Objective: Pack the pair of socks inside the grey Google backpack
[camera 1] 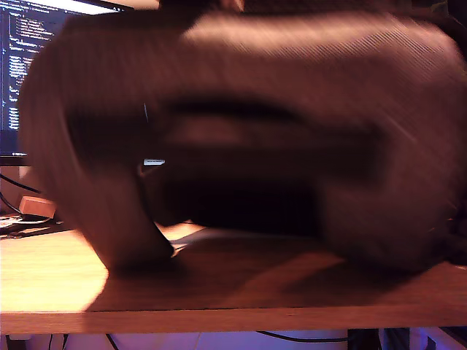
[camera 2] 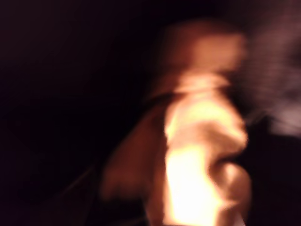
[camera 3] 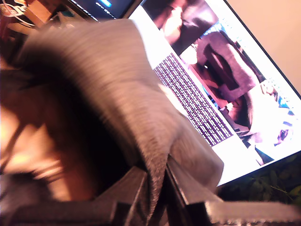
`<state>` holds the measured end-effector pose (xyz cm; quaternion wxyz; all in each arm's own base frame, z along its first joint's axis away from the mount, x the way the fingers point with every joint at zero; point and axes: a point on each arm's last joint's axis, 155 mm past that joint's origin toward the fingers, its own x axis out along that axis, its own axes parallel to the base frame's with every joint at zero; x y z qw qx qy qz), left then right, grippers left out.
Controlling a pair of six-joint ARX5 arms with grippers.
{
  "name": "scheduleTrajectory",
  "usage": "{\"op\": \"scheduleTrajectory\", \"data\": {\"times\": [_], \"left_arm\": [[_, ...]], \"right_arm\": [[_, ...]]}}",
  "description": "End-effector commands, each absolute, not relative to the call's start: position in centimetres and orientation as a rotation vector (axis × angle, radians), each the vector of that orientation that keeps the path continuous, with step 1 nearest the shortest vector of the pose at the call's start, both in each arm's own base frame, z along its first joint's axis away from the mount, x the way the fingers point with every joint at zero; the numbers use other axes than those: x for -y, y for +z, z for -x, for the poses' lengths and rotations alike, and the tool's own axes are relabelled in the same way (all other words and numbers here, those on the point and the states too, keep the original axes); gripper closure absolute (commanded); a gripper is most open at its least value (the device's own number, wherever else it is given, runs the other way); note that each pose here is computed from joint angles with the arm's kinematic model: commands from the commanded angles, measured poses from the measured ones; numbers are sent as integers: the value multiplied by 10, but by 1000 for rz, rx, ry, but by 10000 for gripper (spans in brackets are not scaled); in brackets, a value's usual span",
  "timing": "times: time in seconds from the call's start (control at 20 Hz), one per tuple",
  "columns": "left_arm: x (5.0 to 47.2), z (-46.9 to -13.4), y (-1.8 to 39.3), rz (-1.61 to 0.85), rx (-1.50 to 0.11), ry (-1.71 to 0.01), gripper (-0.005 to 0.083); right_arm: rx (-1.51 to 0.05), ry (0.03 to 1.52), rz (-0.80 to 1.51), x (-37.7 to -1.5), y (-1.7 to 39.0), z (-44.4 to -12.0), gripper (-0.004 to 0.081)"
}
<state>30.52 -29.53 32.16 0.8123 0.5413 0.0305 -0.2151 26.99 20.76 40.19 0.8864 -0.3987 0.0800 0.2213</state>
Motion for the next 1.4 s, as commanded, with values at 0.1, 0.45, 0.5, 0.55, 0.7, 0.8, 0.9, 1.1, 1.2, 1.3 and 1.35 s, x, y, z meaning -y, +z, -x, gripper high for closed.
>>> {"op": "scheduleTrajectory", "data": {"times": [0.1,0.45,0.5,0.55,0.7,0.8,0.9,1.1,1.2,1.3,1.35], "left_arm": [[284,-297,365,-1072,25,-412,13],[287,-271,351,-1072,-12,-520,13],[285,-268,344,-1073,-40,-533,14],[284,-265,336,-1100,-61,-556,14],[275,-256,312,-1110,-160,-606,14],[275,-245,295,-920,-277,-647,14],[277,-227,276,-904,-353,-757,14],[271,-207,279,-697,-437,-795,14],[266,-199,293,-638,-414,-799,14],[256,-192,303,-599,-402,-799,14],[249,-189,305,-598,-401,-795,14]], "right_arm": [[-77,479,754,-208,437,-259,783],[-81,482,758,-208,435,-258,783],[-81,482,759,-208,435,-258,783],[-81,482,758,-208,435,-258,783],[-81,482,759,-208,435,-258,783],[-82,481,759,-207,435,-259,783],[-87,481,763,-208,434,-259,783],[-95,482,770,-209,431,-260,783],[-101,484,775,-210,429,-261,783],[-103,484,777,-211,428,-262,783],[-103,484,778,-211,428,-262,783]]}}
